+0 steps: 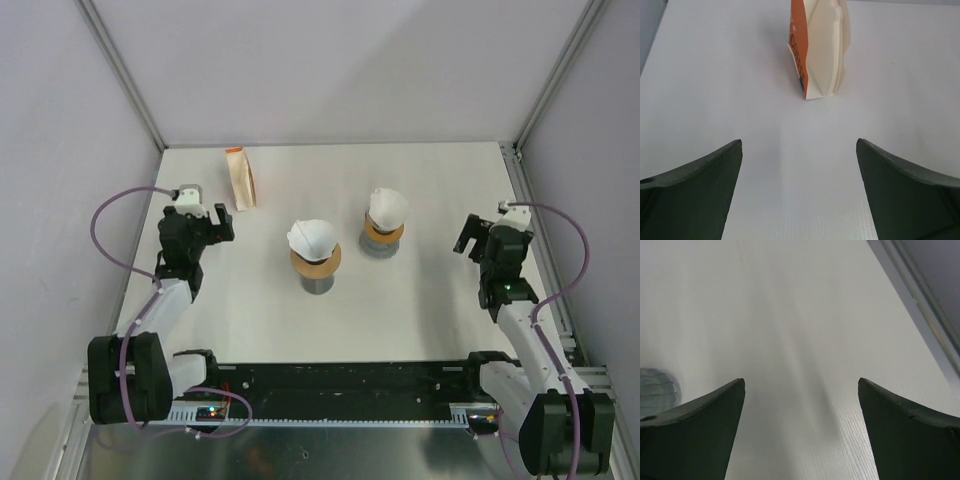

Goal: Place the coffee filter in the dripper

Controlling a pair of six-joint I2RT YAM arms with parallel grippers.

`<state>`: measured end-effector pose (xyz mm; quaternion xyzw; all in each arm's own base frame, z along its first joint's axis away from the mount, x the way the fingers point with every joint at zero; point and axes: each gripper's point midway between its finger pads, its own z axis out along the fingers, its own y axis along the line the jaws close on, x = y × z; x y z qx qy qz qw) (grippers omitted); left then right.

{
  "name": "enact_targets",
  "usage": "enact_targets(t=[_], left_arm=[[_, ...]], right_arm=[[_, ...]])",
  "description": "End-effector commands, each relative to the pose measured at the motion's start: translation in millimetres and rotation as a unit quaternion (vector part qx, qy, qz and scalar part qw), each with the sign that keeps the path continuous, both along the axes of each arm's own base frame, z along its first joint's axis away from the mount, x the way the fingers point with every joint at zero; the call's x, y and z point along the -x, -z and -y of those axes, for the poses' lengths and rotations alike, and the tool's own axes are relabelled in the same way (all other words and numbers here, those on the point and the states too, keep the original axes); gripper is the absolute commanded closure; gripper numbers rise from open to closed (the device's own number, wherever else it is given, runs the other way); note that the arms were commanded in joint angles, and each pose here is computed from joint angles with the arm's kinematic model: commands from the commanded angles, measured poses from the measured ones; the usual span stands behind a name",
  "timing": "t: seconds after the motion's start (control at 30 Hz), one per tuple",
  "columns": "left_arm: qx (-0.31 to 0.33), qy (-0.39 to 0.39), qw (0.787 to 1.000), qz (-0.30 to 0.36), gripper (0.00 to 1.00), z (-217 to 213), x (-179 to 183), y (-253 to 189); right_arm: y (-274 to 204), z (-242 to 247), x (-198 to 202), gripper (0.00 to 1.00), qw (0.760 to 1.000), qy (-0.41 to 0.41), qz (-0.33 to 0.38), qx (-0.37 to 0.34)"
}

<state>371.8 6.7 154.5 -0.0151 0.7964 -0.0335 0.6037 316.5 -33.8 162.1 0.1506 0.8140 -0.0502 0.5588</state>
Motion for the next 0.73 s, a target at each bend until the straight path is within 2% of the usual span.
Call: enact_targets(t=[0.0,0.23,0.5,0.7], left_arm=[[-0.012,-0.042,0.998,0.043,0.00,-18,-11,-8],[-0.004,-0.024,0.997,0.069,0.00,-10,-1,11],[-0.011,-0.015,0.998,0.061,0.00,-8,3,35],[-0.005,-0.027,0.996,0.085,0.00,-11,6,29]], right_arm=[[-15,4,-13,0.01,0.996,0.005,0.086,0.012],[13,-3,-7,0.01,0.994,-0.022,0.110,0.016],[36,-6,0,0.01,0.992,-0.031,0.120,0.014],[45,-11,2,0.01,0.991,-0.044,0.125,0.014]])
